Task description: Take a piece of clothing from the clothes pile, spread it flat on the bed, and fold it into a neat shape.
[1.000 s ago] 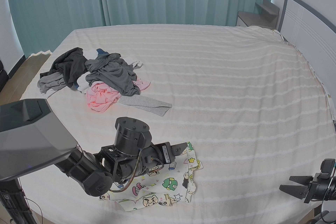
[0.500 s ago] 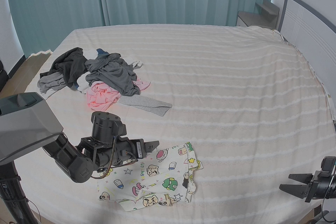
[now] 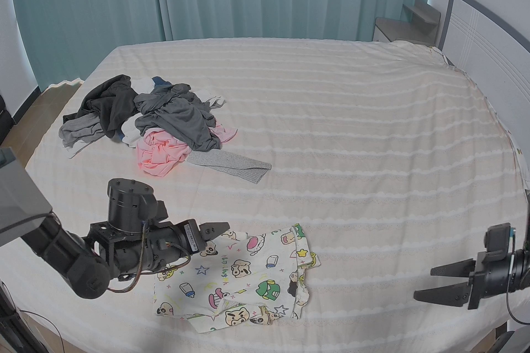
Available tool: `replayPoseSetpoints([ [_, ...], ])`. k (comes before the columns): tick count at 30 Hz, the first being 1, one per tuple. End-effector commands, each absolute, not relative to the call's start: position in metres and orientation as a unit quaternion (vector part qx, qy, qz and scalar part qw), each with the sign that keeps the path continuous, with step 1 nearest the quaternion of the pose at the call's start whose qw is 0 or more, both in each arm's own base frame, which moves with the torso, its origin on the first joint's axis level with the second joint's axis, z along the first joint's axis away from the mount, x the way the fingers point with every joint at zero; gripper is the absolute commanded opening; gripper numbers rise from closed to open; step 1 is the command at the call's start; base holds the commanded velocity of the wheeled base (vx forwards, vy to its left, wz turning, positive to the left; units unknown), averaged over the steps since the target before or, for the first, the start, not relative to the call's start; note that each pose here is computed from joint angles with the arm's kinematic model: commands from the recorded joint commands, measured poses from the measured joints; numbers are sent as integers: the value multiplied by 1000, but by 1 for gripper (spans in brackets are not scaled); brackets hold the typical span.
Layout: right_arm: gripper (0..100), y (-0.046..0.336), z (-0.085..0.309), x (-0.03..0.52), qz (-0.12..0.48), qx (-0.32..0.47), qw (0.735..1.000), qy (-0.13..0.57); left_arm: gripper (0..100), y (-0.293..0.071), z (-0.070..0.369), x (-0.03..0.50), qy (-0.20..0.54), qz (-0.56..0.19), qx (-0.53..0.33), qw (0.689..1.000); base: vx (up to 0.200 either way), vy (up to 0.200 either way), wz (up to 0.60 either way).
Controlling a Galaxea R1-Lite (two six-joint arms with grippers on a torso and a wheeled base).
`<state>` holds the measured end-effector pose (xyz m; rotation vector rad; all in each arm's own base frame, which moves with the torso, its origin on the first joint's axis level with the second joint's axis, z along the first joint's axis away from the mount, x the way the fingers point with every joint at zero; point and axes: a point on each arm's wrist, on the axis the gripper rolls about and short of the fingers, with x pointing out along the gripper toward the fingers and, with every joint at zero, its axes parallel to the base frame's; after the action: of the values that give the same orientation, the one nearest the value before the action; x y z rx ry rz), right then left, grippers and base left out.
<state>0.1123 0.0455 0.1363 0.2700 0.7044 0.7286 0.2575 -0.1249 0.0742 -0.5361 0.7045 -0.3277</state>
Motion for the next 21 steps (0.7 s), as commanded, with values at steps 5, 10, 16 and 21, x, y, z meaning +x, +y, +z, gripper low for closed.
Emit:
replayPoseSetpoints([
  [5,100,123,86,213,386,90,808,436,100,-91,87,207,321,-126,-349,872,0,0,0],
  [10,100,140,61,231,397,83,799,443,100,-81,79,202,310,-111,-368,870,0,0,0],
  [16,100,169,39,229,423,60,771,472,100,-77,68,212,303,-92,-407,857,0,0,0],
  [21,100,187,42,232,443,55,767,461,100,-73,58,215,291,-88,-413,858,0,0,0],
])
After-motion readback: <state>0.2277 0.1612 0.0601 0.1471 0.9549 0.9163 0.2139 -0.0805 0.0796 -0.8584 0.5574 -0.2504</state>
